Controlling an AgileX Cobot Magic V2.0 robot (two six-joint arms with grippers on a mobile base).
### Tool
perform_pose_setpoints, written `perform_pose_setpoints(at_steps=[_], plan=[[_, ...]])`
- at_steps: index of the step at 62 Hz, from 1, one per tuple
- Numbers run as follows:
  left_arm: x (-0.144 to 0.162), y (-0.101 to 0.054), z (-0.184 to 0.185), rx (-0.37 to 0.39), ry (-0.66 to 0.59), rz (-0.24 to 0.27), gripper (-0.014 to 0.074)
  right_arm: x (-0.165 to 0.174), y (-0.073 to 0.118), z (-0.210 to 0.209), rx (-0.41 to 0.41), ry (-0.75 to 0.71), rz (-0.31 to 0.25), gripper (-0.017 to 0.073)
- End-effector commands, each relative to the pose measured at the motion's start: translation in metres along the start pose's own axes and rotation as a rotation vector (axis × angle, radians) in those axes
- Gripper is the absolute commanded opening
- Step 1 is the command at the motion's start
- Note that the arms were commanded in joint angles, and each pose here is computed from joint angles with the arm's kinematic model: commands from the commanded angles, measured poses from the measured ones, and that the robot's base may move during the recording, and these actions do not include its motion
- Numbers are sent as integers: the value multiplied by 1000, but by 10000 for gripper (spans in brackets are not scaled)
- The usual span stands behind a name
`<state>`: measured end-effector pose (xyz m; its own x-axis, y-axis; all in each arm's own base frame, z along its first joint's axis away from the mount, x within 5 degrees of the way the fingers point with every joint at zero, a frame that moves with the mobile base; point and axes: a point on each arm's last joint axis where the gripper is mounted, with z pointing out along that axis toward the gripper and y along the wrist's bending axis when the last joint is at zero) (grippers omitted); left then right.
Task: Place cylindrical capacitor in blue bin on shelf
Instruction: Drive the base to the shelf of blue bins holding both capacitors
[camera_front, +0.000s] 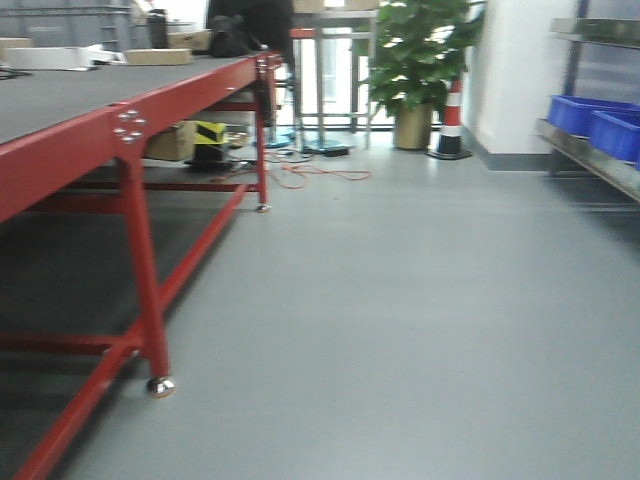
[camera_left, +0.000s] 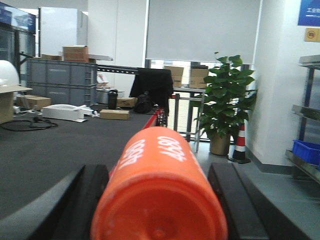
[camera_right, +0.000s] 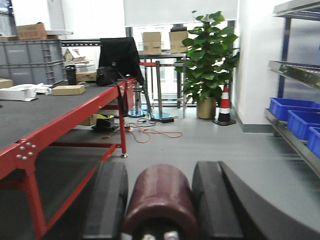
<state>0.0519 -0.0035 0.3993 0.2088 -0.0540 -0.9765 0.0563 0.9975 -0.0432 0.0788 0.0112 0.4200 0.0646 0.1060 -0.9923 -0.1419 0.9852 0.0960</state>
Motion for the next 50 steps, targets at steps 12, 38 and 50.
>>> perform_pose_setpoints(at_steps=[12,38,50], plan=[[-2,0,-1,-1,-24,-8,-111,-3,0,-1,1,-34,-2,-163],[-2,0,-1,-1,-24,-8,-111,-3,0,-1,1,-34,-2,-163],[-2,0,-1,-1,-24,-8,-111,-3,0,-1,1,-34,-2,-163]])
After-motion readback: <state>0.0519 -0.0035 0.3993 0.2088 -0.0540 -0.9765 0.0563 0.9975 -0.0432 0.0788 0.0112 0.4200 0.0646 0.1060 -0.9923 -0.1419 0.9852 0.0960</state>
